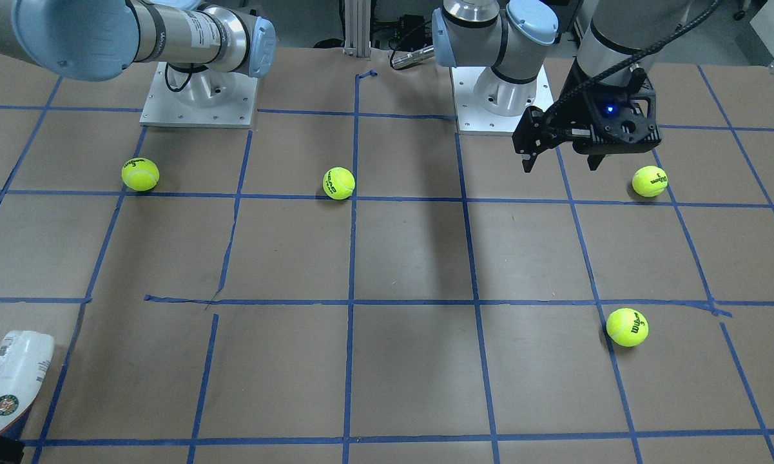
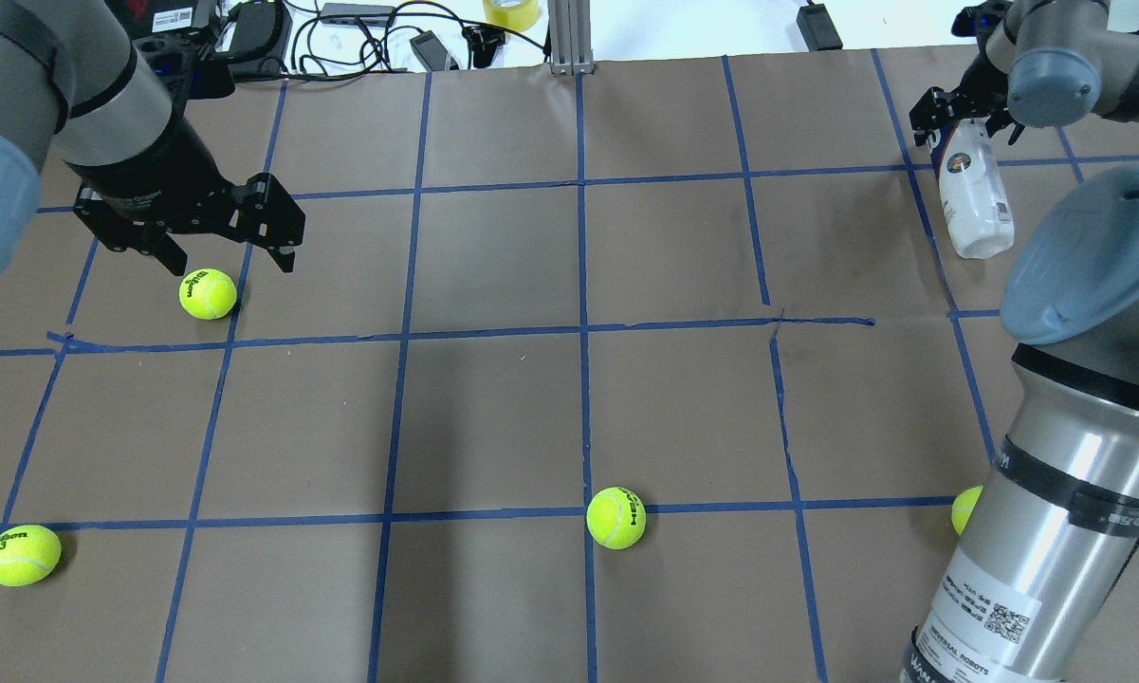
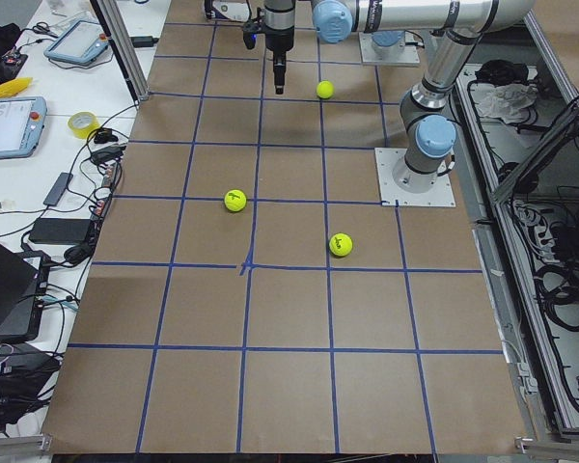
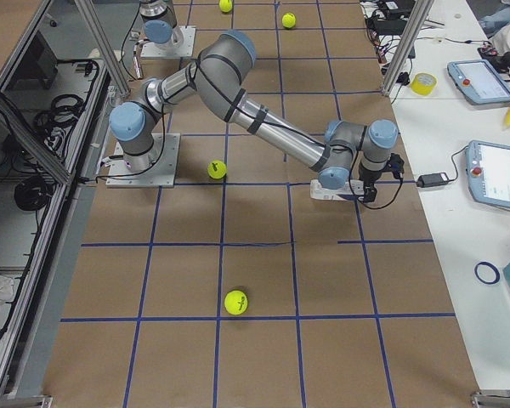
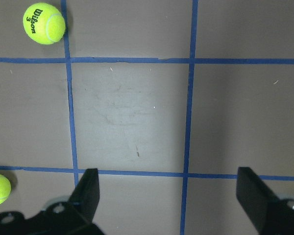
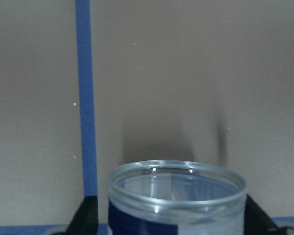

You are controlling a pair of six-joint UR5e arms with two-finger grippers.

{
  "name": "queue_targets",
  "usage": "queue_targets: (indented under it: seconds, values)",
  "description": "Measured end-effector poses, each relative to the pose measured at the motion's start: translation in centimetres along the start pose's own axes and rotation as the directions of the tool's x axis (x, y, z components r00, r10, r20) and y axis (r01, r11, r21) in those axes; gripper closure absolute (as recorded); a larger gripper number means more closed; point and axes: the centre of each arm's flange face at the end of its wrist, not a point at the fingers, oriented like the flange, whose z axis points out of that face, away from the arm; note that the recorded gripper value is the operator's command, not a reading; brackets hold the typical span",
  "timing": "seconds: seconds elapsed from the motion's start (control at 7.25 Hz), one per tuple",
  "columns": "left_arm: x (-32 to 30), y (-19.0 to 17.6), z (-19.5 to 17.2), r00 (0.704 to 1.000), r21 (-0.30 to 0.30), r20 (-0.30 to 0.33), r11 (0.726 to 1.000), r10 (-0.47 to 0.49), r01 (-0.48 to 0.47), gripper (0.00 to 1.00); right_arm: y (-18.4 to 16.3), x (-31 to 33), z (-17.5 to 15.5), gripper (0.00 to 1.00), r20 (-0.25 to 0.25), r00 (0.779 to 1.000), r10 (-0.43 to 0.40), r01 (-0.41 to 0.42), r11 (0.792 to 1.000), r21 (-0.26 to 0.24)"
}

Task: Lift up tennis ball bucket
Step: 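Lift the can with the right gripper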

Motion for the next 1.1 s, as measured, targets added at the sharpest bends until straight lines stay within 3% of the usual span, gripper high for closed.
queue_targets:
  seconds: [0.14,0.69,1.1]
  values:
    - [0.0,0.0,0.0,1.0,-0.001,0.0,1.0,0.0,0.0,0.0,-0.1,0.1,-0.1,0.03,-0.004,1.0,-0.01,0.01,1.0,0.011]
    - [-0.2,0.0,-0.1,1.0,0.004,0.0,1.0,-0.005,0.005,0.0,-0.1,0.9,-0.1,0.34,0.003,1.0,-0.002,0.002,1.0,0.029]
    - [-0.3,0.1,-0.1,1.0,0.003,0.001,1.0,-0.006,0.006,0.0,0.2,1.2,-2.1,0.34,0.045,0.999,-0.006,0.004,0.999,0.054]
